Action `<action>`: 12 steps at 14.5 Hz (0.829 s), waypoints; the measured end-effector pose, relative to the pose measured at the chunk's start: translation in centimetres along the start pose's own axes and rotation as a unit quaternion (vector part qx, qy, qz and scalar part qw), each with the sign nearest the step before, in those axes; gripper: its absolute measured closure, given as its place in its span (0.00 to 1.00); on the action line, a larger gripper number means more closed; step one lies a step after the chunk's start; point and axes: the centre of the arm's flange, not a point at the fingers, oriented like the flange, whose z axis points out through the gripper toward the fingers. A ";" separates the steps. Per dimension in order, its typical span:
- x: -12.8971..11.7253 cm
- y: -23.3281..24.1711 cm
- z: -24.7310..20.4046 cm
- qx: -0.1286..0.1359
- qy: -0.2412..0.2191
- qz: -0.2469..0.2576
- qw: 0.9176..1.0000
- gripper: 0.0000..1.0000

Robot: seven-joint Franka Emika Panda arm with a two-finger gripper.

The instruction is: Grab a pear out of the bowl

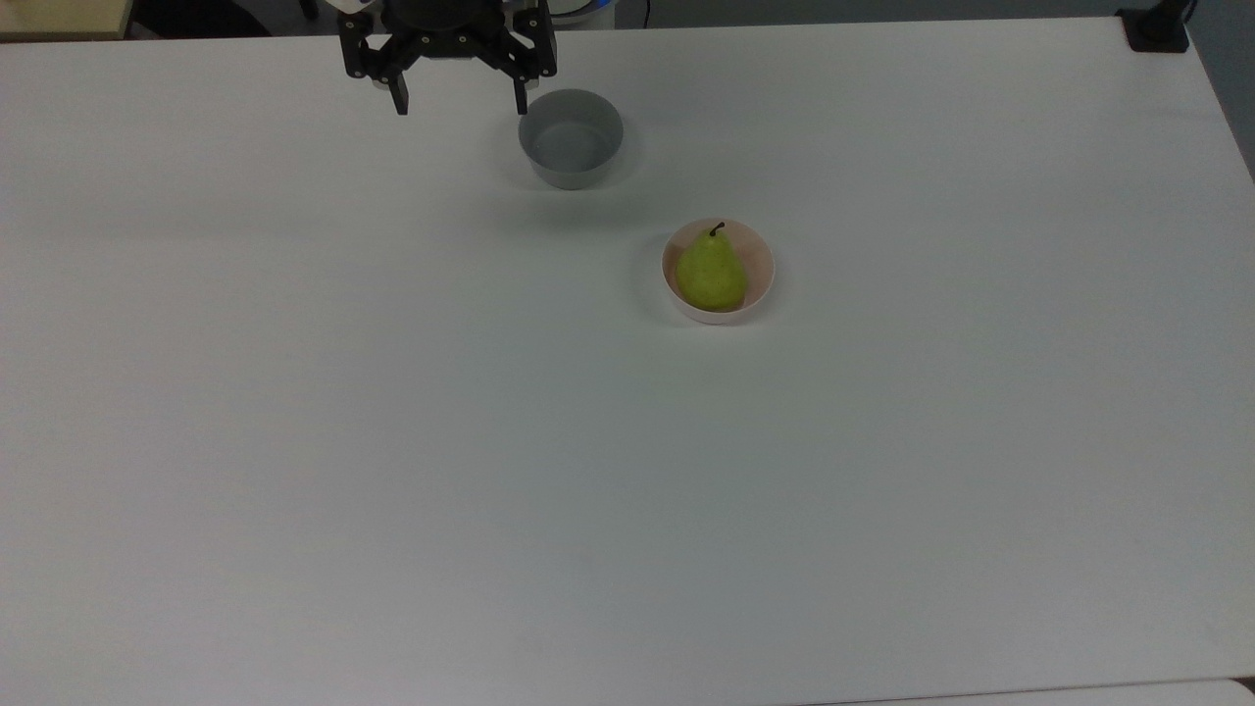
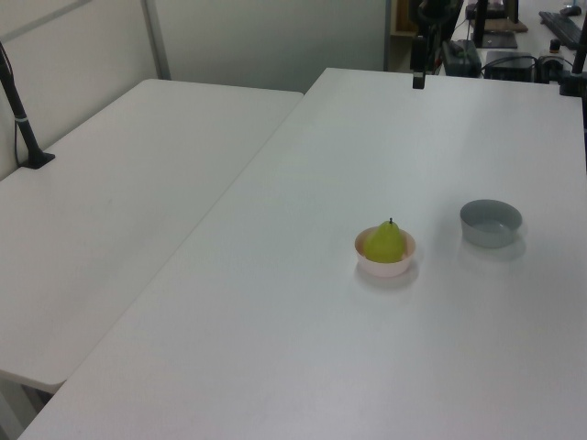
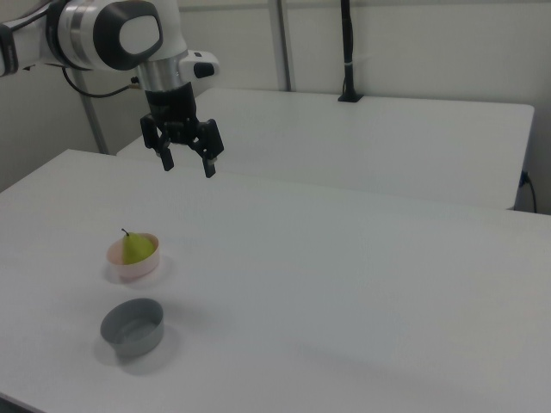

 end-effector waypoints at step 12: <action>0.0 0.2 -0.2 0.000 0.002 0.001 1.000 0.00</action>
